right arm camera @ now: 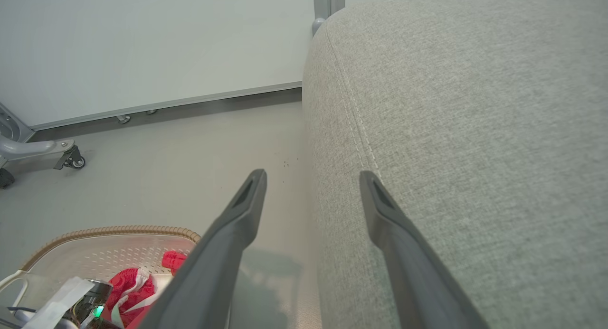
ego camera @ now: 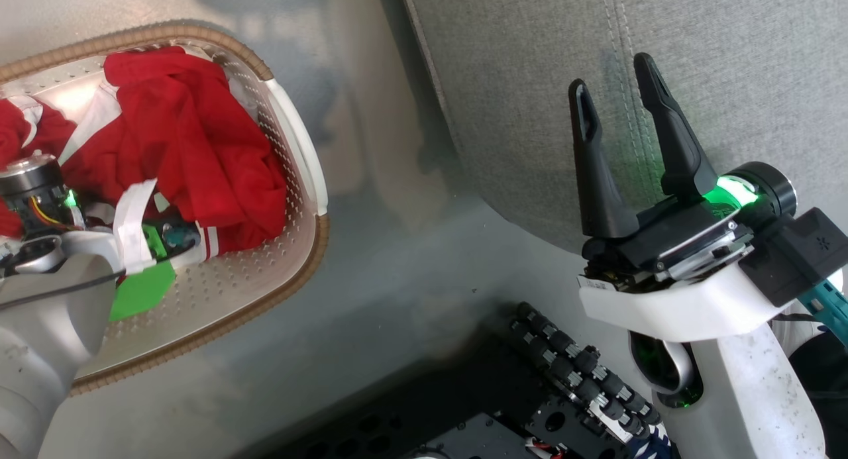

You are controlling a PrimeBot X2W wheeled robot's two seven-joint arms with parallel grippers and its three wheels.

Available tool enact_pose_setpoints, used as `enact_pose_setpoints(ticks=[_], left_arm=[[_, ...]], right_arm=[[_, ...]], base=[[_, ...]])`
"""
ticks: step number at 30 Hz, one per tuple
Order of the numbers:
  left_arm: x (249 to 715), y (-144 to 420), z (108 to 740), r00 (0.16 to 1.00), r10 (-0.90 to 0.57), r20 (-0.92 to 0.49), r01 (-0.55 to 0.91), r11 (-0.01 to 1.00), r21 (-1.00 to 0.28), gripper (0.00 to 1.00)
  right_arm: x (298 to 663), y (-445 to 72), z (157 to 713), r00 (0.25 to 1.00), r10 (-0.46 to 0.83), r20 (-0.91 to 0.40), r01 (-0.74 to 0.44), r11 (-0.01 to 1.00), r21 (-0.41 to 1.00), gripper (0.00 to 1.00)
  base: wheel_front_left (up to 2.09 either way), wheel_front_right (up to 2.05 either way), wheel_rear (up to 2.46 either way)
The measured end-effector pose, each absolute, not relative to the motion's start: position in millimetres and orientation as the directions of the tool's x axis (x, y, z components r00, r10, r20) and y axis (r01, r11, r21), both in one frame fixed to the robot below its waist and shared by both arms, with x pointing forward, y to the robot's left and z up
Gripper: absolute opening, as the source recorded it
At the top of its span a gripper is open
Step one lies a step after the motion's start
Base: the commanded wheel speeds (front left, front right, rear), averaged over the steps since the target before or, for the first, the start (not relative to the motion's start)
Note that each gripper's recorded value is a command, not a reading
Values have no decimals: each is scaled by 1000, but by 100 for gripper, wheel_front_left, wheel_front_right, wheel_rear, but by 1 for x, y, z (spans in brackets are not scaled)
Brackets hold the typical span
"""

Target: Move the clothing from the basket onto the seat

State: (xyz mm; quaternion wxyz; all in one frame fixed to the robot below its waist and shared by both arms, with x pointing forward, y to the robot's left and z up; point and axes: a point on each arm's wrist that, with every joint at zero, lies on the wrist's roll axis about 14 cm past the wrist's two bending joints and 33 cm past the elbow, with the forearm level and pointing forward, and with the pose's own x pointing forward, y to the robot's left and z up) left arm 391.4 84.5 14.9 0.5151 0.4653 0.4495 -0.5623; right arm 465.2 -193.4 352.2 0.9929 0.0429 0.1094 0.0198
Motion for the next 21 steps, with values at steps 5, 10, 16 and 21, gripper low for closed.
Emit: enact_pose_setpoints(ticks=[5, 10, 16, 21], left_arm=[[391, 86, 14, -47, -107, -993, 999, 14, -49, 0], [388, 86, 15, -59, -97, -994, 997, 51, -64, 0], [400, 91, 22, -36, -109, -993, 992, 114, -48, 0], [414, 83, 38, -9, -151, -988, 984, 176, -36, 0]], right_arm=[[466, -192, 352, 976, 53, -212, -34, 995, 91, 100], [468, -190, 351, 976, 60, -209, -41, 995, 92, 100], [477, -189, 361, 983, 71, -172, -57, 995, 87, 100], [483, -193, 375, 988, 72, -140, -66, 997, 47, 100]], base=[[0, 0, 0], [0, 0, 0], [0, 0, 0], [0, 0, 0]])
